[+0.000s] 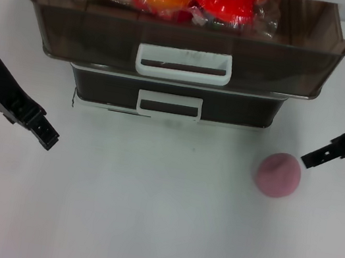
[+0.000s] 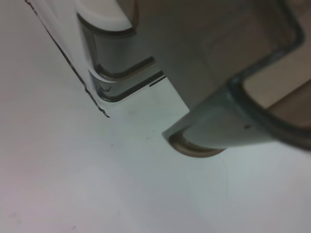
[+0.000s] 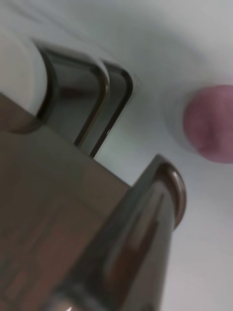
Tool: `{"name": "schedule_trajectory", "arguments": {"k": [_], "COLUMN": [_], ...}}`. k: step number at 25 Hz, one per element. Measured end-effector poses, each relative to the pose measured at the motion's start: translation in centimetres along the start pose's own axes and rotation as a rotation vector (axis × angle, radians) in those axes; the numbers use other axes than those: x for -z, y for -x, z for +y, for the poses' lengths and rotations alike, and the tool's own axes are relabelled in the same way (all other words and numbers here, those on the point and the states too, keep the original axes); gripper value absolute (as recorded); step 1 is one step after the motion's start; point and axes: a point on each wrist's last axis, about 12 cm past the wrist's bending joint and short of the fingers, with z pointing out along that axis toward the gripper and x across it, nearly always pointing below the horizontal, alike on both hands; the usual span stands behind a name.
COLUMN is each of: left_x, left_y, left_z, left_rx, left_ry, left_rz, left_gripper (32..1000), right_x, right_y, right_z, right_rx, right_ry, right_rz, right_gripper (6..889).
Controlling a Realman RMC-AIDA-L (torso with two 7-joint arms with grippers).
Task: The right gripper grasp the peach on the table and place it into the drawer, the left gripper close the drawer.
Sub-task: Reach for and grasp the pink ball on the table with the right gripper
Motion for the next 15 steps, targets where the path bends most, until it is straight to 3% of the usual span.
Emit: {"name": "schedule_trajectory", "arguments": {"k": [10,15], "left_x": [-0.1,-0.2], "left_y": [-0.1,-0.09], "left_z": [0.1,0.1], "left_rx": [0.004,0.005], "left_ry": [-0.001,-0.002], "left_rz": [-0.002,-0.002], "left_gripper": [814,814], "right_x": [-5.2,-6.3], "right_y": [-1.3,-1.4], "right_z": [-0.2,0.1], "right_rx": [-0.008,-0.009], "right_ry": [0.002,0.037], "right_rz": [-0.072,-0.117], "right_gripper": [850,850]}}
